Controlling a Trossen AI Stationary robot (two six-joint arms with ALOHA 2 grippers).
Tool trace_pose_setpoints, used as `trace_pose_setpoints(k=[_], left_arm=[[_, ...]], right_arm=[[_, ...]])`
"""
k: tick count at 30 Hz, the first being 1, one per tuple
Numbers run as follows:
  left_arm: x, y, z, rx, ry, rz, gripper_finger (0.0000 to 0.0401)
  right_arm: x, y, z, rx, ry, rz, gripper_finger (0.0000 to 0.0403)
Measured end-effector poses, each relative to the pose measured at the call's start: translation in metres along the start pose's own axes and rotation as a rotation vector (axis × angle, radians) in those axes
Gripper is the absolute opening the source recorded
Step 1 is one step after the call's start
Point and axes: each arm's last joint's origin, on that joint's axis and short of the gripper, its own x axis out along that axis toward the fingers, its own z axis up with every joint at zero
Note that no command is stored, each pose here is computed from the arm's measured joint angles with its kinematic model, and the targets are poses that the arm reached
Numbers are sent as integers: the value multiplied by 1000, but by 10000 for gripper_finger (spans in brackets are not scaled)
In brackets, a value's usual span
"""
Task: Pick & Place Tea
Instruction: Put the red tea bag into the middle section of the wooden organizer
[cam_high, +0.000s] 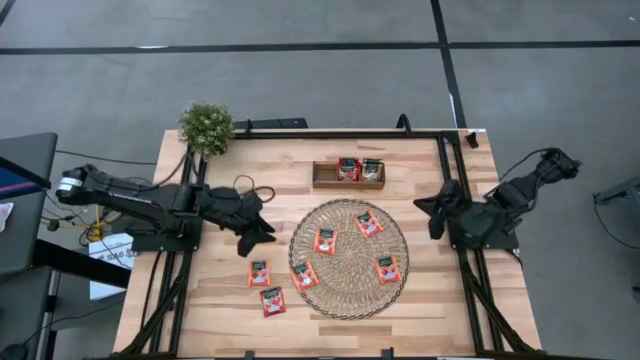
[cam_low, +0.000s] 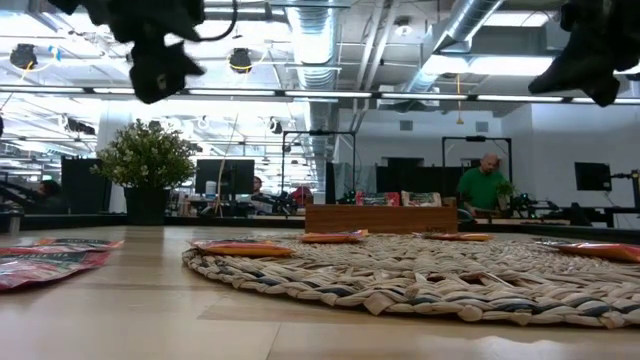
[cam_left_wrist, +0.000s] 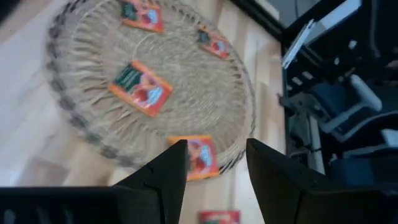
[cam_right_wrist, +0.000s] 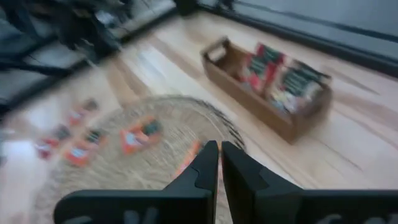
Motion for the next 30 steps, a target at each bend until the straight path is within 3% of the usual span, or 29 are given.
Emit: trace_pose_setpoints(k=[8, 13, 22, 25, 30], left_arm=[[45, -39, 2, -44, -18, 71, 156], [85, -56, -2, -66, 91, 154, 156], [128, -65, -16, -120, 450, 467, 156], [128, -68, -18, -131, 507, 530, 156], [123, -68, -26, -170, 595, 566, 156]], right_arm=[[-28, -28, 8, -4, -51, 318, 12], [-43, -43, 9, -13, -100, 496, 12], [-40, -33, 6, -141, -146, 676, 12], [-36, -27, 3, -163, -165, 748, 12], [-25, -25, -9, -207, -136, 740, 12]])
